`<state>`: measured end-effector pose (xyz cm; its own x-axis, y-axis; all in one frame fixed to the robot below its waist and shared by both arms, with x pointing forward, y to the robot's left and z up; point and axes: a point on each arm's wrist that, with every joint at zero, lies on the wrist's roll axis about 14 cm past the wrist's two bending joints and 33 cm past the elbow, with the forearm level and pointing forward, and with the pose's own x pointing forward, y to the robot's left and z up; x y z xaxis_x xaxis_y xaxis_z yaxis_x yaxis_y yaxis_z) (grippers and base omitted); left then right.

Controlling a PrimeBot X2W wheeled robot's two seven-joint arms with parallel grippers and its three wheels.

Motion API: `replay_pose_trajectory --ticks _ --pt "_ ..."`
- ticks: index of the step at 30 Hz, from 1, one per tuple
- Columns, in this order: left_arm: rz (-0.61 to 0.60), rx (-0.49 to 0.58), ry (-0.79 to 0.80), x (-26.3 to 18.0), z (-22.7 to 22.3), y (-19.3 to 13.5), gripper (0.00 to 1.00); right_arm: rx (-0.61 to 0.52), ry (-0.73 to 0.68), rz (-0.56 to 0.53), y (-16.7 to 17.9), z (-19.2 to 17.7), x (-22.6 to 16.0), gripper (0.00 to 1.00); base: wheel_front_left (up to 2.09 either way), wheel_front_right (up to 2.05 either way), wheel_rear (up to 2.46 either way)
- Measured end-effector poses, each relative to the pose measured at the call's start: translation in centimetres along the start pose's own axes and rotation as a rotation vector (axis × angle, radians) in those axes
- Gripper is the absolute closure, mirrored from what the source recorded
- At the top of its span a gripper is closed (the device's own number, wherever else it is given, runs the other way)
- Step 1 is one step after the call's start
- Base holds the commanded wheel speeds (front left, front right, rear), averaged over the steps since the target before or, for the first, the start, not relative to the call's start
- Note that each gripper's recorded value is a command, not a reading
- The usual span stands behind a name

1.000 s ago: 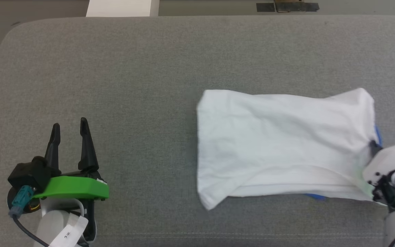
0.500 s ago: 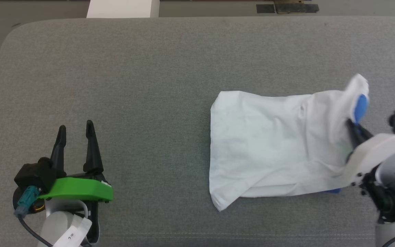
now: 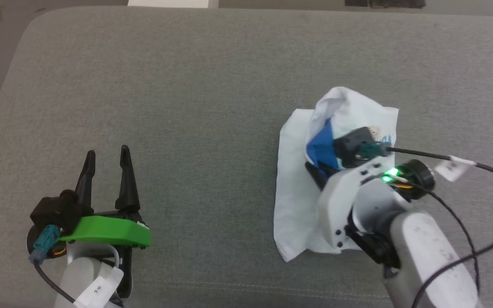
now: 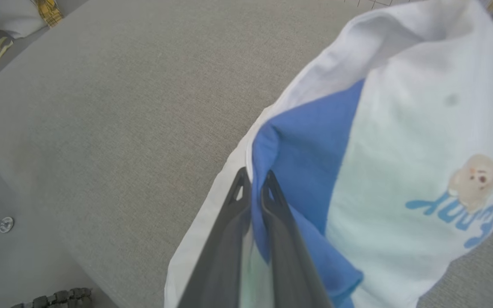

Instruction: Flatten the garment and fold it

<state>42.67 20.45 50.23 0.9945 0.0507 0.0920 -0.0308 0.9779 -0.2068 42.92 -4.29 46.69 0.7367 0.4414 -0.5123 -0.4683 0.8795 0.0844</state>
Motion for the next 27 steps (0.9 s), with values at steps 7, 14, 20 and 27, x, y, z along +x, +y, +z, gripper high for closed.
replay_pose_trajectory --ticks 7,14,20,27 --pt "0.029 0.002 0.017 0.0 -0.6 1.1 0.00 -0.025 0.180 0.087 2.0 -4.1 3.7 1.00 0.00 0.00 0.00" --pt "0.052 0.003 0.036 0.0 -1.3 1.9 0.00 0.007 0.284 0.131 2.7 -6.7 5.3 0.79 0.00 0.00 0.00" --pt "0.045 -0.001 0.023 0.1 -0.8 1.6 0.00 0.070 0.162 0.164 3.3 -4.2 4.9 0.00 0.00 0.00 0.00" --pt "0.025 -0.003 -0.002 0.1 0.0 0.8 0.00 0.156 -0.298 0.146 2.4 4.9 0.6 0.00 0.00 0.00 0.00"
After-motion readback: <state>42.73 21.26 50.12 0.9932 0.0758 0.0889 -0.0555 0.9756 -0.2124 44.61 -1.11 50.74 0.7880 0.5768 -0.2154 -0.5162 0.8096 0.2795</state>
